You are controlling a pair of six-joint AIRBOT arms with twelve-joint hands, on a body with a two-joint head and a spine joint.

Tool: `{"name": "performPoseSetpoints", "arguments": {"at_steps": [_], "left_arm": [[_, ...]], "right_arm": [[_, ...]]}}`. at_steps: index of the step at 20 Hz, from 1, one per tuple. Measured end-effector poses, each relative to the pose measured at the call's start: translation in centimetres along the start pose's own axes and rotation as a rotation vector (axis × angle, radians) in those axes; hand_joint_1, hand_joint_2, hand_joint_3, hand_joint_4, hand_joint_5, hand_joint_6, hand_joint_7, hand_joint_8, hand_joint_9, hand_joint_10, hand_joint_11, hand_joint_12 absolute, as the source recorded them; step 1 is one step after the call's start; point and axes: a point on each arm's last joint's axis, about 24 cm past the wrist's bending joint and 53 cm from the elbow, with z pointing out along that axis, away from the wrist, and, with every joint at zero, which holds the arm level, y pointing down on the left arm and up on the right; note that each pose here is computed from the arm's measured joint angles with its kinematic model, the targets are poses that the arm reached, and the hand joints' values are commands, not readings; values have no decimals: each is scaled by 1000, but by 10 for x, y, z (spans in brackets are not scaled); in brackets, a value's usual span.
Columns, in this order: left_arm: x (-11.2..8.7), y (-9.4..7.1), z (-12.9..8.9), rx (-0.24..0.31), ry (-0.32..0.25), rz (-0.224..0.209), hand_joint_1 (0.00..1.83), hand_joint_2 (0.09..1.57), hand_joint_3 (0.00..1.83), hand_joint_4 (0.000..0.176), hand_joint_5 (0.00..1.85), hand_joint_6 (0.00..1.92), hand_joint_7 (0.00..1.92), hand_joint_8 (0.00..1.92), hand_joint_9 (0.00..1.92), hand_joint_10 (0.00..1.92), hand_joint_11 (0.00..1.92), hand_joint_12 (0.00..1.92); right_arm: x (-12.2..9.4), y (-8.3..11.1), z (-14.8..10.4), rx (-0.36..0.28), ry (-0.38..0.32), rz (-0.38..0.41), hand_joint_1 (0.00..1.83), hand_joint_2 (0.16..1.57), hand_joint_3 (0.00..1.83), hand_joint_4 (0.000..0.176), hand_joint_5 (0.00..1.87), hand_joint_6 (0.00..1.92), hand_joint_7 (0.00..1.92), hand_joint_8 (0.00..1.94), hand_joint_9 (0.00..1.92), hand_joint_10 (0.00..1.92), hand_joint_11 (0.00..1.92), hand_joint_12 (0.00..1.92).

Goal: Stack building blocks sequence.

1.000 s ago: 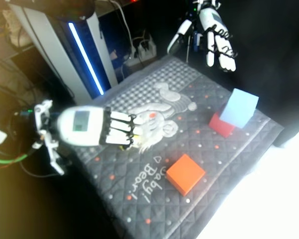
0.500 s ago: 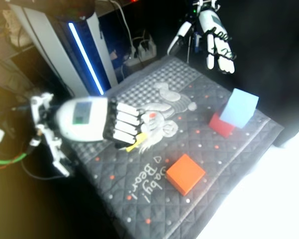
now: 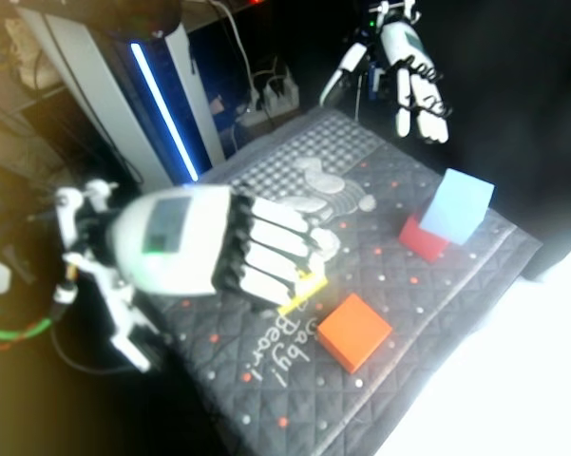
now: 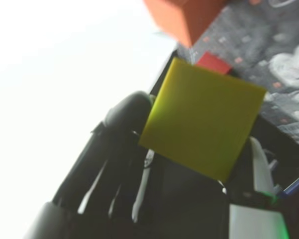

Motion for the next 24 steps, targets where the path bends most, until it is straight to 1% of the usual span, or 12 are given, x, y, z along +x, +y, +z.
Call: {"name": "performPoseSetpoints", "arguments": {"at_steps": [2,3,7,8,9,10,11,12,16,19,22,24], "left_arm": [[-2,1,0,-1,-1,6,801,780,3,71,196,0,0,0,0,0,18,31],[-3,3,0,-5,-5,4,787,782,3,89,191,0,0,0,0,0,3,26],[3,3,2,1,12,-1,818,767,0,79,198,2,0,0,0,0,16,7],[3,3,2,2,14,0,818,770,0,74,203,4,0,0,0,0,31,14],[3,2,3,3,12,-2,808,763,0,72,206,4,0,0,0,0,36,17],[2,3,3,5,8,-1,806,763,0,77,203,3,0,0,0,0,23,13],[1,3,4,5,6,-3,829,764,0,78,206,3,0,0,0,0,5,6],[1,1,4,10,5,-4,830,766,0,70,212,5,0,0,0,0,11,9],[3,2,6,12,10,-5,826,769,0,67,216,4,0,0,0,0,0,6],[3,1,6,13,10,-5,837,761,0,55,224,6,0,0,0,0,0,0],[3,1,6,16,10,-5,863,762,0,67,219,2,0,0,0,0,0,0],[1,-1,7,21,4,-7,845,762,0,65,226,4,0,0,0,0,0,0]], "right_arm": [[-2,0,8,3,-11,4,1378,1079,0,0,1005,876,984,910,1084,1076,1120,1173],[-1,-2,13,9,-10,3,1380,1079,0,0,978,921,999,881,1095,1064,1105,1204],[-3,-20,25,64,-36,25,1386,1100,1,0,957,959,941,936,1032,1155,1161,1099],[-4,-27,26,85,-38,31,1382,1086,0,0,994,941,997,838,1067,1103,1170,1099],[-3,-33,27,104,-36,33,1259,1110,5,0,985,1014,993,938,1173,900,1179,1073],[-3,-38,27,116,-33,30,1359,1075,0,0,1026,861,1023,840,1127,1016,1174,1057],[-2,-42,28,127,-32,34,1270,1085,2,0,1033,836,1054,948,1194,888,1181,1060],[1,-44,31,136,-28,35,1369,1061,0,0,1098,624,1034,919,1139,1025,1162,1089],[10,-47,37,147,-20,53,1391,1081,1,0,1012,889,983,869,1054,1108,1147,900],[12,-46,38,146,-19,55,1391,1077,0,0,998,927,986,849,1086,1046,1211,865],[13,-46,40,149,-24,70,1389,1083,1,0,995,926,958,879,1083,1061,1203,869],[17,-46,43,148,-24,80,1389,1081,0,0,1014,899,966,868,1073,1073,1184,877]]}}
